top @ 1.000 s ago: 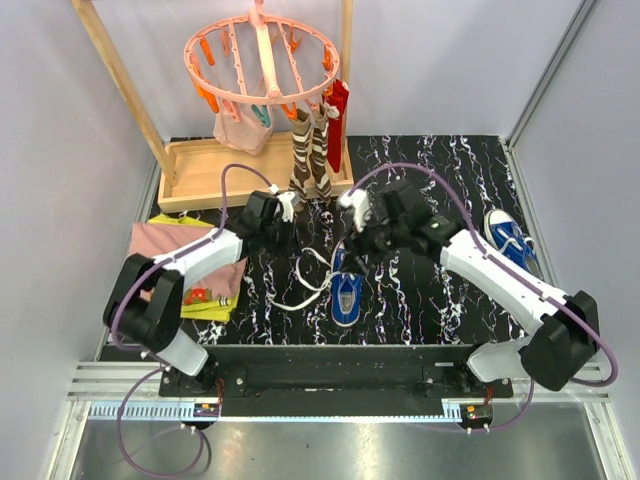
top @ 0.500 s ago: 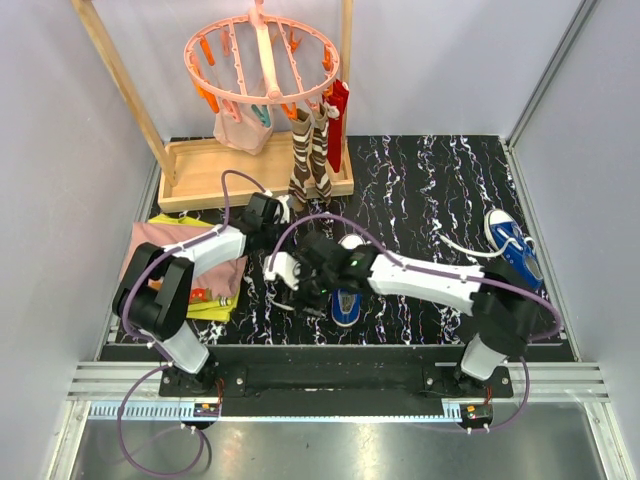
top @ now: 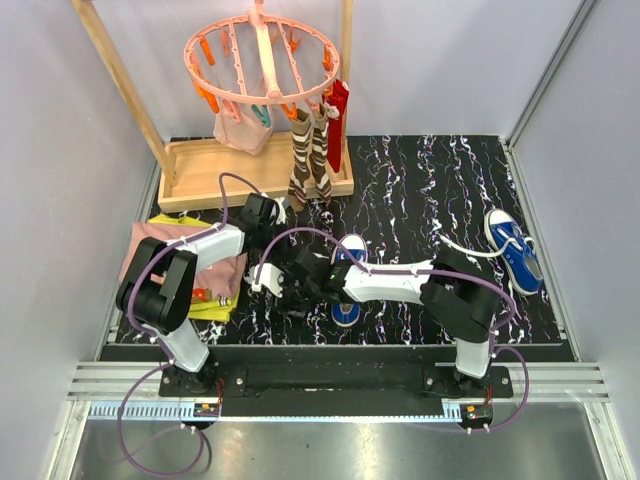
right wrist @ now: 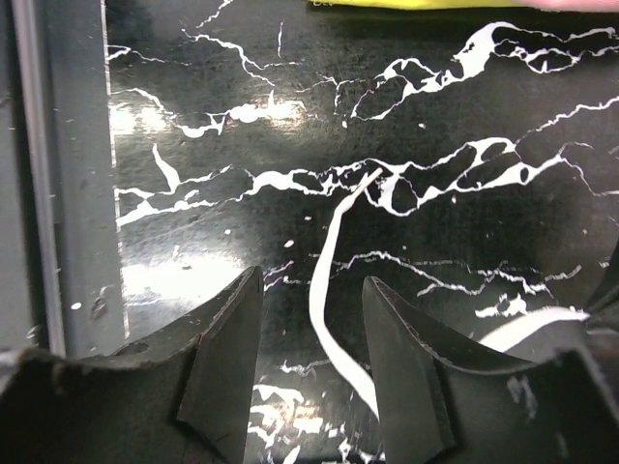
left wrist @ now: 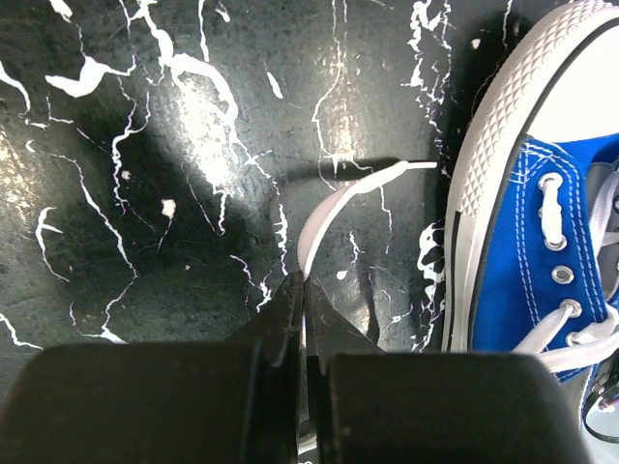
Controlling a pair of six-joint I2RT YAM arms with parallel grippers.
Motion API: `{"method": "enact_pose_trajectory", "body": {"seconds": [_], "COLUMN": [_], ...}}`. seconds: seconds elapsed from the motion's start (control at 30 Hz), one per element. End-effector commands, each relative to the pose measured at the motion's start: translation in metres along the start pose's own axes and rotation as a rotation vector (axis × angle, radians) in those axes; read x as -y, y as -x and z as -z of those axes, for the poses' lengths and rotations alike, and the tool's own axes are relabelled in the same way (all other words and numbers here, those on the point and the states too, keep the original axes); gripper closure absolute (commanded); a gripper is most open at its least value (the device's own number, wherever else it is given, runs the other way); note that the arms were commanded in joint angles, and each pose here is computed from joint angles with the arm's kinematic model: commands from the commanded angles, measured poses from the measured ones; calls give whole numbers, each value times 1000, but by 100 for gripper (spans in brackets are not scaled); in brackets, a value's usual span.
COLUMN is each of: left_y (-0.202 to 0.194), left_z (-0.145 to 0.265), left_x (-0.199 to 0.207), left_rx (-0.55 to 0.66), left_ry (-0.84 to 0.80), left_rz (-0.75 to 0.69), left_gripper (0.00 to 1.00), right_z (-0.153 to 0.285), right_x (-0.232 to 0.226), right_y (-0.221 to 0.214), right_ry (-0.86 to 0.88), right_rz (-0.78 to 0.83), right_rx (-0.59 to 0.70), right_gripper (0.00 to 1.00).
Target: Tie the shoes
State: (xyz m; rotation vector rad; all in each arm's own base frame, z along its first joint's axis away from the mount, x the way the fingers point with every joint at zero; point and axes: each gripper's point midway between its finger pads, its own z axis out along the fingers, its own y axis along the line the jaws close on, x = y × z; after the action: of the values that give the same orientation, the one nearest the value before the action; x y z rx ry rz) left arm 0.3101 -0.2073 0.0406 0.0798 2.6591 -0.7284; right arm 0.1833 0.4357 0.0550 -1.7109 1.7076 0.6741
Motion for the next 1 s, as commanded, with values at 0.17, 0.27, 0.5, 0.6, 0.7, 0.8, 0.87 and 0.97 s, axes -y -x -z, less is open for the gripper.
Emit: {"method": "enact_pose_trajectory", "body": {"seconds": [0.17, 0.27, 0.5, 0.6, 0.7, 0.8, 0.87, 0.97], "left_y": [16, 15, 17, 16, 18, 19, 21, 14], "left_z": [0, 0, 0, 1, 4, 10, 18, 30], "left_x": [9, 9, 12, 13, 17, 22, 26, 29], "left_rx": [26, 22, 23, 19, 18, 30, 45, 47], "left_ry": [-48, -49, -66, -73, -88, -104, -115, -122], "left_rz": [7, 13, 18, 17, 14, -10, -34, -62], "left_gripper": [100, 100, 100, 100, 100, 100, 100, 100], "right_z": [-21, -26, -19, -8, 16, 48, 65, 92], "right_x": [11, 9, 3, 3, 8, 18, 29, 29], "right_y": [-7, -17, -27, -20, 0, 28, 24, 38], "right_ry": [-37, -25, -9, -24, -73, -109, -107, -32], "right_rz": [59, 65, 47, 32, 17, -45, -188, -319], "right_rx": [26, -3, -43, -27, 22, 87, 60, 93], "right_gripper": [46, 48, 79, 100, 100, 100, 100, 100]}}
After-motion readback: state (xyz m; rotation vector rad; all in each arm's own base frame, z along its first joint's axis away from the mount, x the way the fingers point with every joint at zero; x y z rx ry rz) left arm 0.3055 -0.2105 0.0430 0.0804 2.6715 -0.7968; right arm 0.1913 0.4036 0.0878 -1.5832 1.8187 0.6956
